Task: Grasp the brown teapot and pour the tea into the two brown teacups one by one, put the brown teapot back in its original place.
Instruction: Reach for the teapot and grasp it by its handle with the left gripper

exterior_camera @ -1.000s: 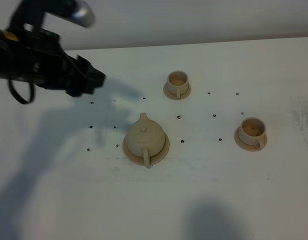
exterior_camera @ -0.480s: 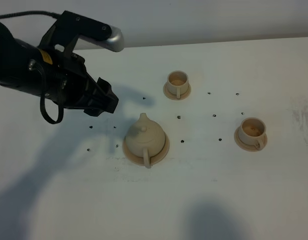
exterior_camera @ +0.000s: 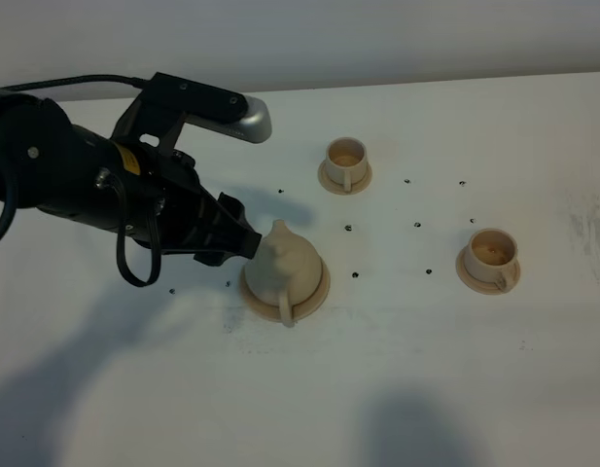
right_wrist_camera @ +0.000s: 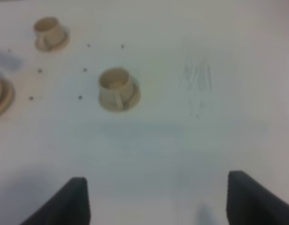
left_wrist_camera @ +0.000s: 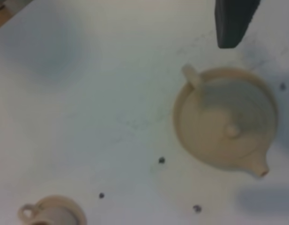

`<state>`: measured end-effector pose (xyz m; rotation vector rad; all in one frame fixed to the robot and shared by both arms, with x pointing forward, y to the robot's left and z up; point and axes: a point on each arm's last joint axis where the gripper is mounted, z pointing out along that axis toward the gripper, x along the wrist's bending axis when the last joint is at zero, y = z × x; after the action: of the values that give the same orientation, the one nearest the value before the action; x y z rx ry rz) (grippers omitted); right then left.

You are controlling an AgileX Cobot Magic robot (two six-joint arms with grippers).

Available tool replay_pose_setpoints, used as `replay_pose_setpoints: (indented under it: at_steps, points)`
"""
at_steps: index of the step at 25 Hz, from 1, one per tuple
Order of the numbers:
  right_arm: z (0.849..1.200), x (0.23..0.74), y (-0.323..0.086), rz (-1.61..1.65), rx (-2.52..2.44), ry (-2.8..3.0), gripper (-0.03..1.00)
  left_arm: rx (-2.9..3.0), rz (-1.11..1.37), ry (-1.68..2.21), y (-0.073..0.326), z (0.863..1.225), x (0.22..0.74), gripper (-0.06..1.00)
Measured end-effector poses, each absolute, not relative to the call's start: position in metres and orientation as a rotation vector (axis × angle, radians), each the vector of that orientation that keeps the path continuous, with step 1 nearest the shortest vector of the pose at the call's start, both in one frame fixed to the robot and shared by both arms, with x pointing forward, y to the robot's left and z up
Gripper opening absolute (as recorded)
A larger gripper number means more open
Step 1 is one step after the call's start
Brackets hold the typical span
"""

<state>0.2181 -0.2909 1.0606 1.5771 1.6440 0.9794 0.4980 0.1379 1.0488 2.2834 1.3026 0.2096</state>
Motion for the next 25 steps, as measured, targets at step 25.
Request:
replay_pose_setpoints:
  at_steps: [25]
  points:
    - [1.053, 0.228, -0.289, 1.012, 1.539, 1.645, 0.59, 2.359, 0.052, 1.331, 0.098, 1.005, 0.475, 0.52]
